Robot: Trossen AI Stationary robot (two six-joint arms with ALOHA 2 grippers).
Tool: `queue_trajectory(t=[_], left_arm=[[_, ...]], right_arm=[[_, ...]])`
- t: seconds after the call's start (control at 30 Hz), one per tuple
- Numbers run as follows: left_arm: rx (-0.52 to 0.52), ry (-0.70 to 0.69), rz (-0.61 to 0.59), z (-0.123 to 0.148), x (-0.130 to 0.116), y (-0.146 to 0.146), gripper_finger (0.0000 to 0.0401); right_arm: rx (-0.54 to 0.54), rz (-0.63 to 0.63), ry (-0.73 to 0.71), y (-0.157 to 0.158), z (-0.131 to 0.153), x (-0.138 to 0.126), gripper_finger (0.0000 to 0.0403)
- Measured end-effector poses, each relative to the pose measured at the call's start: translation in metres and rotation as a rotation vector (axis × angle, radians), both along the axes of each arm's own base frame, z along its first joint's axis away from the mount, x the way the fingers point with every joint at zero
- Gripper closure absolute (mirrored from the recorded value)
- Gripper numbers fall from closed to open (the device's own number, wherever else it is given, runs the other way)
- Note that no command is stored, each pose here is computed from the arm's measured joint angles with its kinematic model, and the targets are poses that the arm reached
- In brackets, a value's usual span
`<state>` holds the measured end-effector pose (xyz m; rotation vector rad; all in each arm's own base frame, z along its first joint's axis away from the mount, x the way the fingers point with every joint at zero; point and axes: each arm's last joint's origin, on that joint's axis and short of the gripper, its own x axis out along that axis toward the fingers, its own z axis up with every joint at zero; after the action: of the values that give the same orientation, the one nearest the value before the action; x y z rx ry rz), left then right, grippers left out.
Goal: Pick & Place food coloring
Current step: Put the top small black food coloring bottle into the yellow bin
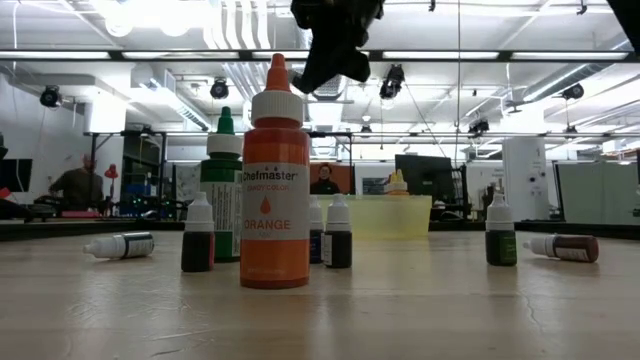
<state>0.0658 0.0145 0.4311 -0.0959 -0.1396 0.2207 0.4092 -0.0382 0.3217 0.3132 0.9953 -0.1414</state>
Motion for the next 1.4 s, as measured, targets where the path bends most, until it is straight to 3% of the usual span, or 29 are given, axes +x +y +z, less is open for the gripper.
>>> queue_trajectory(t=[0.53, 0.73, 0.93, 1.27, 1.4], left_arm=[[0.0, 0.0, 0.0, 0.0, 0.002, 0.0, 0.0401], [-0.004, 0.017, 0.002, 0.0, 0.015, 0.003, 0.0401], [-0.089, -0.008, 0.174, 0.002, 0.031, 0.012, 0.0401], [-0.021, 0.022, 0.135, 0.018, 0.051, 0.015, 0.0398], [-0.019, 0.072, 0.087, 0.026, 0.063, 0.016, 0.0367]], right_arm=[[-0.006, 0.031, -0.109, -0.007, 0.044, -0.002, 0.0365], [0.002, 0.016, -0.132, -0.007, 0.055, -0.004, 0.0365], [-0.001, 0.009, -0.159, -0.007, 0.062, -0.004, 0.0365], [-0.012, 0.01, -0.195, -0.007, 0.072, -0.005, 0.0365], [-0.017, 0.009, -0.225, -0.008, 0.081, -0.007, 0.0365]])
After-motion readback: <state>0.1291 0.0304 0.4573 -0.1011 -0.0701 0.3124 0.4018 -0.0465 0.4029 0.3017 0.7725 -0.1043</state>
